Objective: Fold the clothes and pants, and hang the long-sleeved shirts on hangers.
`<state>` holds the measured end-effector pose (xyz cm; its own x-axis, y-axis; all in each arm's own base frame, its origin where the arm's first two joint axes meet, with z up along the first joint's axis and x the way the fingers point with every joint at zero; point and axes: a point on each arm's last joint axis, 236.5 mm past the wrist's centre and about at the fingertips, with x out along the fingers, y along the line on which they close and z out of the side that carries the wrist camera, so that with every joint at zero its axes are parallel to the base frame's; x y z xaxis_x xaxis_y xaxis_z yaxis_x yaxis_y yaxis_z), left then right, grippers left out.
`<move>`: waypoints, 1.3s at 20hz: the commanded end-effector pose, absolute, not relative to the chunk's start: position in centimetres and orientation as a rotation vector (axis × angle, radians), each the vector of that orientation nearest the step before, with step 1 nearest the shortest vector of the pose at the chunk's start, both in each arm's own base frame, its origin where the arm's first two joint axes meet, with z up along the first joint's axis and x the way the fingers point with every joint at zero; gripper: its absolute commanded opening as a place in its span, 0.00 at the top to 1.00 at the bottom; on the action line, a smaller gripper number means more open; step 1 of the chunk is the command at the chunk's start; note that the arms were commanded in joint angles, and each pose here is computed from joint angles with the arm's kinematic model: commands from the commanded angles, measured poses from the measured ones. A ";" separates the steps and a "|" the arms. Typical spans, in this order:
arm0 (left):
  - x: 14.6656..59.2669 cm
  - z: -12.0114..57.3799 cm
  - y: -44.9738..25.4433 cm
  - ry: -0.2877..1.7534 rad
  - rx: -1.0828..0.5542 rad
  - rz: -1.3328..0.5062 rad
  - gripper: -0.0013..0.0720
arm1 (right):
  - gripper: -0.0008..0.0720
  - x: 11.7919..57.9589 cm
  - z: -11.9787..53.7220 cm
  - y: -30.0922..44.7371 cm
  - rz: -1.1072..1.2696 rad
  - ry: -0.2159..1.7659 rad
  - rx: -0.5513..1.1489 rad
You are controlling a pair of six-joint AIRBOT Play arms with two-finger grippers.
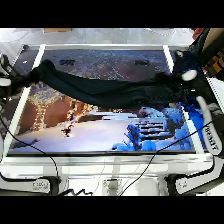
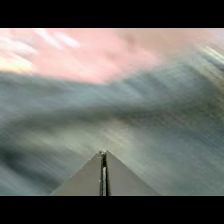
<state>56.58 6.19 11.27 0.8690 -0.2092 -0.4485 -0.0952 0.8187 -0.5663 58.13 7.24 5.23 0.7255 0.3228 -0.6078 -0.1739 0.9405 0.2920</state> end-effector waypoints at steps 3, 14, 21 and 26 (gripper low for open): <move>52.2 21.5 1.4 0.456 -0.538 -0.245 0.93 | 0.94 59.4 10.2 24.7 0.419 0.499 0.345; 47.7 27.1 -3.9 0.423 -0.479 -0.380 0.93 | 0.94 50.2 0.5 47.6 0.767 0.865 0.350; 49.0 24.0 -7.2 0.505 -0.490 -0.439 0.93 | 0.94 44.9 -1.4 51.6 0.856 0.923 0.235; 50.2 19.1 -12.0 0.624 -0.496 -0.518 0.93 | 0.94 51.1 -1.5 42.8 0.705 0.890 0.059</move>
